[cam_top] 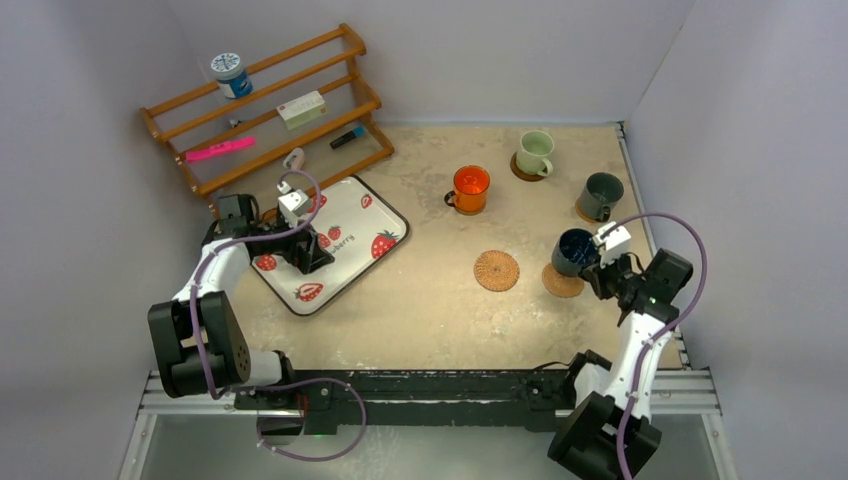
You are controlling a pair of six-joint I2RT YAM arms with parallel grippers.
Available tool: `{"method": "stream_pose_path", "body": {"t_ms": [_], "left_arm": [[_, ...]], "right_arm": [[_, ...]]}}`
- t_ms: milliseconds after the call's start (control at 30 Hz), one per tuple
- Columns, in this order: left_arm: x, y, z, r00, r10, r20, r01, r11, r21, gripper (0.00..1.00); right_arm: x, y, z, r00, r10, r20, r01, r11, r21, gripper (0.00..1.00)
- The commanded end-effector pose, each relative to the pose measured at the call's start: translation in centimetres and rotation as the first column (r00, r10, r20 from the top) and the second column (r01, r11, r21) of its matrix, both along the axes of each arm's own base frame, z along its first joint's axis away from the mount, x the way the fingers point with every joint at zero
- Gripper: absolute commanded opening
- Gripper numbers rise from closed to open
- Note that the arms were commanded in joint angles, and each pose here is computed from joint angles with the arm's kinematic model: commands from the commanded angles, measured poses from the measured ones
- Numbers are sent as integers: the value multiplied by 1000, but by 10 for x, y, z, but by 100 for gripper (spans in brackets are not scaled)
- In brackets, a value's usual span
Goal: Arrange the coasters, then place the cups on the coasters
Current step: Place the cup on the coaster.
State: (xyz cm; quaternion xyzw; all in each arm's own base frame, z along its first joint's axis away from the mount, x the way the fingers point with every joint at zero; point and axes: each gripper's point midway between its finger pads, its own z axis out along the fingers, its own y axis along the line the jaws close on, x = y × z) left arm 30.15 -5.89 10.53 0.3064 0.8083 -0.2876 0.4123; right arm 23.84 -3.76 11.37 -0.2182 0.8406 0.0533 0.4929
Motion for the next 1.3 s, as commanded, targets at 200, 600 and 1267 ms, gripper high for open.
{"method": "stream_pose_path", "body": {"t_ms": [200, 600, 1267], "left_arm": [[-2, -6, 6, 998, -45, 31, 46, 998, -31, 100], [-3, -7, 6, 998, -49, 29, 50, 998, -32, 100], [-3, -6, 5, 998, -50, 27, 51, 998, -32, 100]], "right_arm": [[-1, 8, 1, 996, 88, -2, -88, 996, 6, 0], [-2, 2, -7, 998, 55, -9, -56, 998, -23, 0], [1, -1, -17, 999, 51, -13, -51, 998, -26, 0]]}}
